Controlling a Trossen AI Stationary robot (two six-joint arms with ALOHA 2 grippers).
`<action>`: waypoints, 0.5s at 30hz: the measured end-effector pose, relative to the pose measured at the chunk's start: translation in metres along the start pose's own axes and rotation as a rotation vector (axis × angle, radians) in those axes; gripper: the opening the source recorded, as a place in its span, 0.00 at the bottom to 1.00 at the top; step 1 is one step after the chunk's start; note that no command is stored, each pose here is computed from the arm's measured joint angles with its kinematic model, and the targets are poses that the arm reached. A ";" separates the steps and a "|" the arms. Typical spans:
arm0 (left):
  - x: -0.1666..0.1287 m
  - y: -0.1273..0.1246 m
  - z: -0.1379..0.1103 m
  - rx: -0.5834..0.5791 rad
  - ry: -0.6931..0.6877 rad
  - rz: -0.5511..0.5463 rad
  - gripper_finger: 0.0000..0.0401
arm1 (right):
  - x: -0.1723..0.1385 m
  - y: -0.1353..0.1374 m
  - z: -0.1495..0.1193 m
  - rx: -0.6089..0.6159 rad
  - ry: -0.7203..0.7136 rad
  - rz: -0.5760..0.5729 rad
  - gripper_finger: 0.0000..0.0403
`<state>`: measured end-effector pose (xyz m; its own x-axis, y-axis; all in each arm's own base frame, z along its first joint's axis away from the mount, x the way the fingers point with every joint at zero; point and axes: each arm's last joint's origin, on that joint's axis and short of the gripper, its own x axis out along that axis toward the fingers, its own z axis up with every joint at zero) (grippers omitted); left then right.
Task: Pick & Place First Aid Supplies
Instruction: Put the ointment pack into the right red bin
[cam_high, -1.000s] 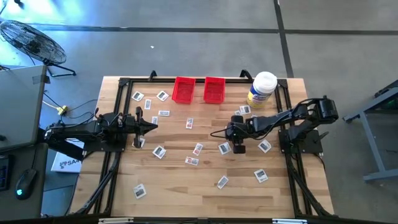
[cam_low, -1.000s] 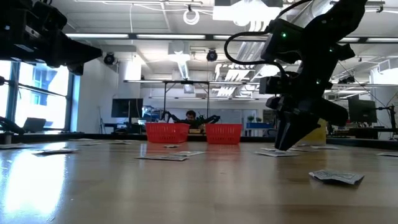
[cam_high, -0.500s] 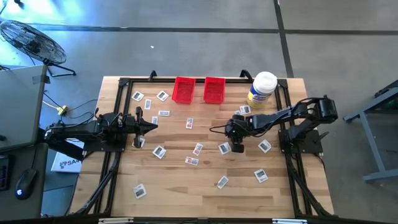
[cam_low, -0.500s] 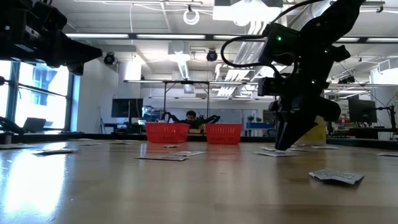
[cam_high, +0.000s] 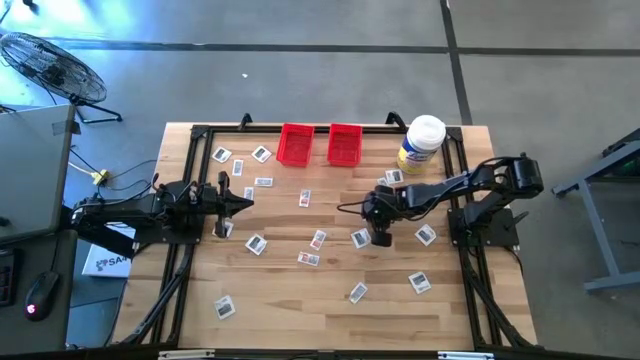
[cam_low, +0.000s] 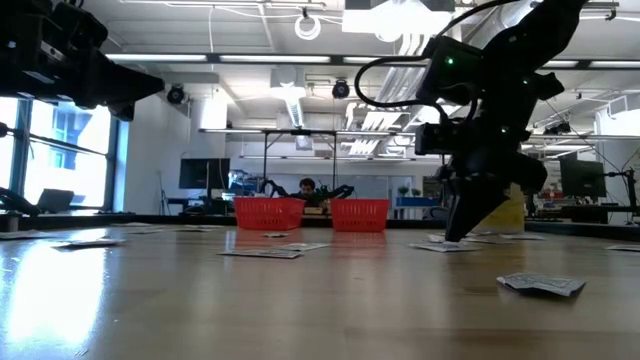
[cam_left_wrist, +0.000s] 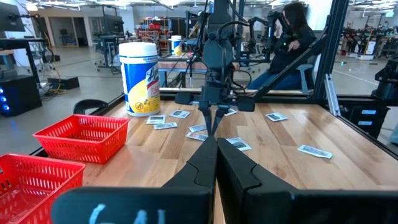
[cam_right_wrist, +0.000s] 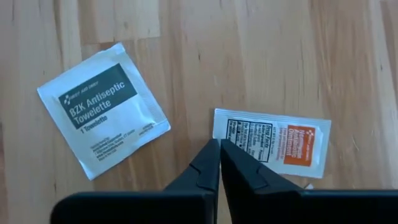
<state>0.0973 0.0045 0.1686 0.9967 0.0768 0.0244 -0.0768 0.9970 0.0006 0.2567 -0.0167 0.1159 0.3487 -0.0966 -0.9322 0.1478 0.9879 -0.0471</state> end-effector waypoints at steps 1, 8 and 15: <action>0.000 0.000 0.000 0.000 0.000 0.000 0.00 | -0.001 0.000 0.001 0.010 -0.016 0.003 0.01; 0.000 0.000 0.000 0.000 0.000 0.000 0.00 | -0.017 -0.001 0.019 0.054 -0.090 -0.003 0.00; 0.000 0.000 0.000 0.000 0.000 0.000 0.00 | -0.041 -0.003 0.056 0.055 -0.212 -0.023 0.00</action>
<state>0.0973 0.0045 0.1685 0.9968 0.0766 0.0242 -0.0766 0.9971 0.0009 0.2940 -0.0225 0.1740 0.5309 -0.1478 -0.8345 0.2058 0.9777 -0.0422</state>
